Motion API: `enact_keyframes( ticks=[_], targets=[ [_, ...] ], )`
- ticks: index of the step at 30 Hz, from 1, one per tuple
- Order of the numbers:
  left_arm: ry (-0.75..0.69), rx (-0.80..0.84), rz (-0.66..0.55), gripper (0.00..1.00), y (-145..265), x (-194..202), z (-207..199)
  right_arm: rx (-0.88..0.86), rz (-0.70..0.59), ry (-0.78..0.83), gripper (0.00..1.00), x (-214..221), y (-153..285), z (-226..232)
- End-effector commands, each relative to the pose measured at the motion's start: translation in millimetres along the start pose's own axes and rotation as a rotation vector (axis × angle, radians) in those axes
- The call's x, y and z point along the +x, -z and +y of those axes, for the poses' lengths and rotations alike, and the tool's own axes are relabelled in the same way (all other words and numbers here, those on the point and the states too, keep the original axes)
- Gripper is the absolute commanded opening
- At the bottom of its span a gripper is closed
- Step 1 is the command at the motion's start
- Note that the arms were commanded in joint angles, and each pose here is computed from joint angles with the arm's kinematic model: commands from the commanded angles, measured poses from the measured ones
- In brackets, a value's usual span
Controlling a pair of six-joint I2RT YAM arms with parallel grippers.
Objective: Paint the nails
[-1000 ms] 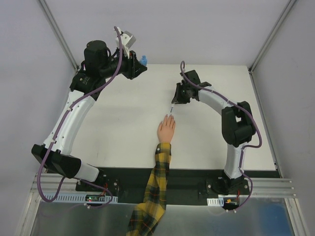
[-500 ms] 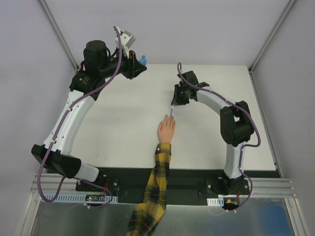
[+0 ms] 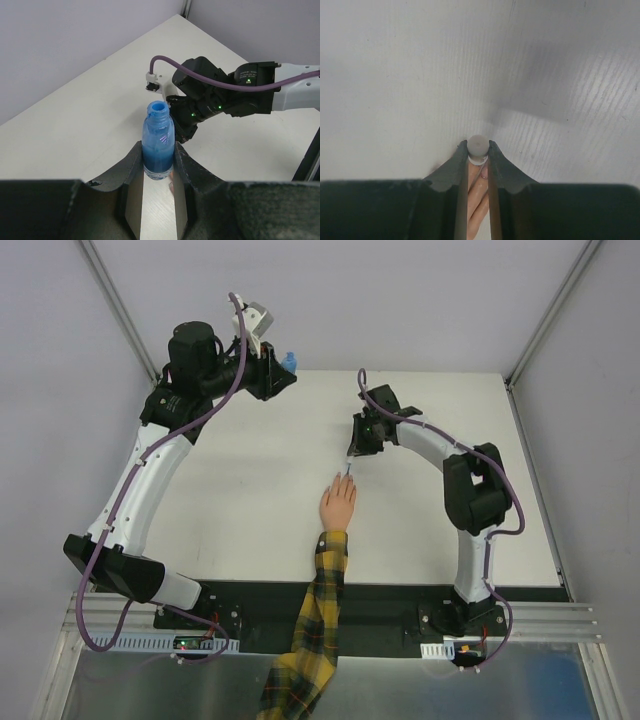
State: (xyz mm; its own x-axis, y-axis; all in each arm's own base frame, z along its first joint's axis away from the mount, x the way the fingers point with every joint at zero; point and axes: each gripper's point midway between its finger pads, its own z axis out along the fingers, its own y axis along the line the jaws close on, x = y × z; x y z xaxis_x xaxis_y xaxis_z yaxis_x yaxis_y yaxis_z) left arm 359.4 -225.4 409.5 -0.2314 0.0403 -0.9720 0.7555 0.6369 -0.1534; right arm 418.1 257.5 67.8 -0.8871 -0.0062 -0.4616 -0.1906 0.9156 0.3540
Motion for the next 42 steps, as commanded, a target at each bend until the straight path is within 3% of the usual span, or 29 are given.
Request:
enact_keyframes(
  ticks=[1, 30, 42],
  targets=[
    [-0.037, 0.015, -0.077, 0.0, 12.2, -25.0, -5.9, 0.002, -0.027, 0.016, 0.0, -13.2, 4.0, 6.1],
    [-0.034, 0.006, -0.078, 0.0, 13.9, -25.6, 0.2, 0.035, 0.031, 0.02, 0.0, -5.2, -1.2, 6.2],
    [-0.029, 0.0, -0.078, 0.0, 14.1, -24.8, 3.5, -0.005, -0.029, -0.025, 0.0, -3.7, -0.5, 1.1]
  ],
)
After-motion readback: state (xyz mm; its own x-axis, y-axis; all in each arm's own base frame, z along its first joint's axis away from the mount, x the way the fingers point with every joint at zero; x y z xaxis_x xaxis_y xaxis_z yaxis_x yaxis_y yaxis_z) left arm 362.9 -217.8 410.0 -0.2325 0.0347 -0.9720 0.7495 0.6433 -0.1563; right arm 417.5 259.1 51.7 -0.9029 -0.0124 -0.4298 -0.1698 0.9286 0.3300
